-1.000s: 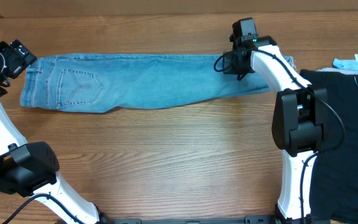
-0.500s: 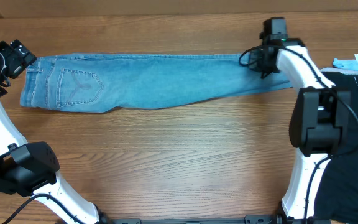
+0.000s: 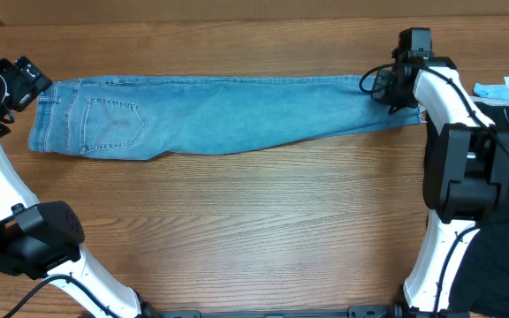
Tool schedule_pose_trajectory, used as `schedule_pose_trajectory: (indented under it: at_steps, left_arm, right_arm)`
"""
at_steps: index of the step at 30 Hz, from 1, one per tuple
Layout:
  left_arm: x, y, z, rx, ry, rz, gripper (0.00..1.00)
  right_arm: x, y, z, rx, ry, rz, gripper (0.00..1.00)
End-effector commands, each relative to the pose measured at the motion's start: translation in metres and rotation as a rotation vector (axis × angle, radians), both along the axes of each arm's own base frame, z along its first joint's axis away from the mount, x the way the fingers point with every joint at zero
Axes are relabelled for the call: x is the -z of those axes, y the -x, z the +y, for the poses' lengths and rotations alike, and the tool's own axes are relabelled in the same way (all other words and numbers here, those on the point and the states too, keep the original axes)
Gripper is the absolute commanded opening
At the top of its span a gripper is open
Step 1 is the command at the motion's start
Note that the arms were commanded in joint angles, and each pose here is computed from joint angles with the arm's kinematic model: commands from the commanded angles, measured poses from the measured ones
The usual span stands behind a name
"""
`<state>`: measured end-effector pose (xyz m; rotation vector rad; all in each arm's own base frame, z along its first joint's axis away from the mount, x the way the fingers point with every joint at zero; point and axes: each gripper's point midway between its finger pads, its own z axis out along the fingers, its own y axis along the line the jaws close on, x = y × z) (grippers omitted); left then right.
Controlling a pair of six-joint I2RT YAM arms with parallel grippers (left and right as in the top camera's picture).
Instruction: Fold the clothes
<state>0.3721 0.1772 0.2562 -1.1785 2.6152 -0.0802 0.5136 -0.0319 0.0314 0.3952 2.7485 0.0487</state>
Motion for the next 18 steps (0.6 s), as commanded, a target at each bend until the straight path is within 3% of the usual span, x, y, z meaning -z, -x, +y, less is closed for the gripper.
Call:
schedule_pose_trajectory:
  at_steps: [1,3,4,10,15,18]
  left_arm:
    - [0.004,-0.002,-0.001,0.011,0.004,0.007,1.00]
    - [0.004,-0.002,-0.001,0.011,0.004,0.007,1.00]
    - [0.004,-0.002,-0.001,0.011,0.004,0.007,1.00]
    - [0.004,-0.002,-0.001,0.011,0.004,0.007,1.00]
    - [0.004,-0.002,-0.001,0.011,0.004,0.007,1.00]
    - [0.004,-0.002,-0.001,0.011,0.004,0.007,1.00]
  right_arm:
    - [-0.058,0.000,0.007,-0.016,-0.031,-0.075,0.24]
    - [-0.039,0.006,0.012,-0.024,-0.052,-0.032,0.15]
    - [-0.022,0.008,0.015,-0.029,-0.069,-0.010,0.04]
    - [0.036,0.008,0.021,-0.039,-0.102,0.049,0.04]
    - [0.027,-0.046,0.027,-0.072,-0.132,-0.180,0.05]
    - [0.010,-0.071,0.027,-0.078,-0.131,-0.302,0.18]
